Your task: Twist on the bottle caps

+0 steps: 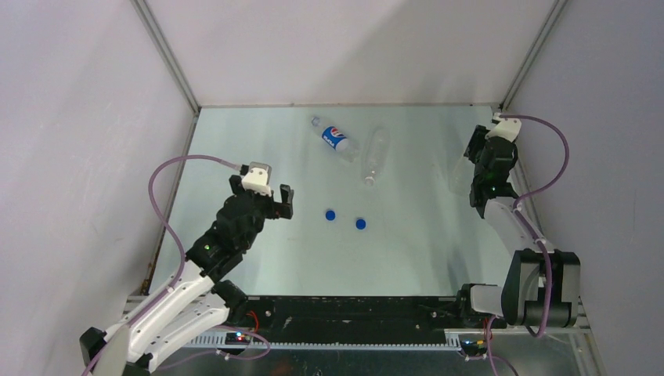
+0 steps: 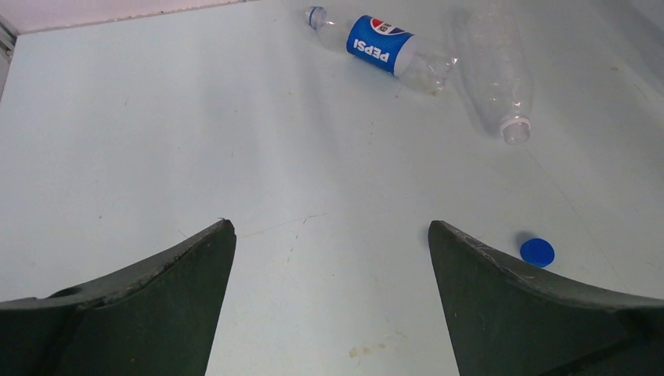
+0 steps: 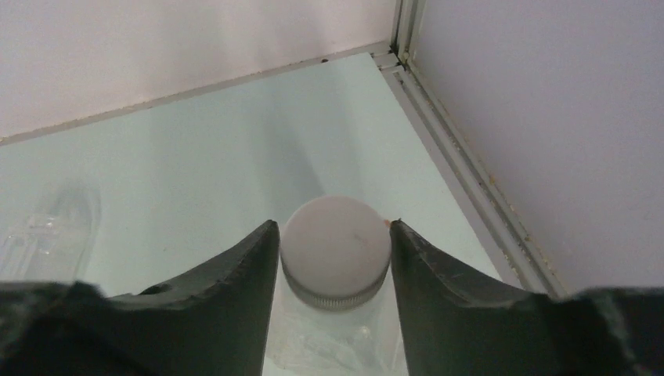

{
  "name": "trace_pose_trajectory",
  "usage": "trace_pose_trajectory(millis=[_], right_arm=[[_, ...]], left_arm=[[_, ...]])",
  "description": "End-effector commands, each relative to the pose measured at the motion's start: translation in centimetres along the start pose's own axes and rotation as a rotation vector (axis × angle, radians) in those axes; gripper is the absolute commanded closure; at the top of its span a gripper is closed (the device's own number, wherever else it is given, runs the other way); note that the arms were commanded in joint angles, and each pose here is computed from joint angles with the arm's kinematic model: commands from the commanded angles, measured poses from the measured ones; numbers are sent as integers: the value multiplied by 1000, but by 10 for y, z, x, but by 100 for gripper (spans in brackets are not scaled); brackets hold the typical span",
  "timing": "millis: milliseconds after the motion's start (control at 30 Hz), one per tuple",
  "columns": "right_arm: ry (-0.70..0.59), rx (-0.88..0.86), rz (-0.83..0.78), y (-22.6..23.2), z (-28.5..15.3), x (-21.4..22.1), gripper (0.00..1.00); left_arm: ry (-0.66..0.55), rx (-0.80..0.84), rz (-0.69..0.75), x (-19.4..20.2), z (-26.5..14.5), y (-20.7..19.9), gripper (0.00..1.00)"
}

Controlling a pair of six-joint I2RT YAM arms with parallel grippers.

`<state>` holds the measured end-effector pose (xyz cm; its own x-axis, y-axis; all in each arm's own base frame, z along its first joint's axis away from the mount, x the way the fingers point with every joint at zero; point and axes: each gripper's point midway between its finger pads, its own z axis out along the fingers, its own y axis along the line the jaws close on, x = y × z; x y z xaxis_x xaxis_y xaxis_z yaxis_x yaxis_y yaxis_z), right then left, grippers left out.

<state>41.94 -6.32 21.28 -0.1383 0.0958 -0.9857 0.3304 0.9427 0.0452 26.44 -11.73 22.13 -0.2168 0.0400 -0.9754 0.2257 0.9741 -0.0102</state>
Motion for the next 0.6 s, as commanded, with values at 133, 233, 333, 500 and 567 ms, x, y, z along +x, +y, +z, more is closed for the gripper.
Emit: trace_pose_trajectory(millis=[133, 233, 333, 500, 567], right_arm=[[-42, 2, -3, -5, -19, -20, 22], [-56, 13, 2, -9, -28, -32, 18], [-58, 28, 27, -14, -45, -47, 15], [-65, -25, 74, 11, -73, -76, 15], [-41, -46, 65, 29, -88, -74, 14]], left_arm=[[-72, 5, -13, -18, 1, 0, 0], [-71, 15, -16, -17, 2, -2, 0], [-67, 24, -18, -17, 1, -4, 0], [-47, 72, -5, -14, 1, -12, 0], [-38, 87, 4, -11, 1, -15, 0]])
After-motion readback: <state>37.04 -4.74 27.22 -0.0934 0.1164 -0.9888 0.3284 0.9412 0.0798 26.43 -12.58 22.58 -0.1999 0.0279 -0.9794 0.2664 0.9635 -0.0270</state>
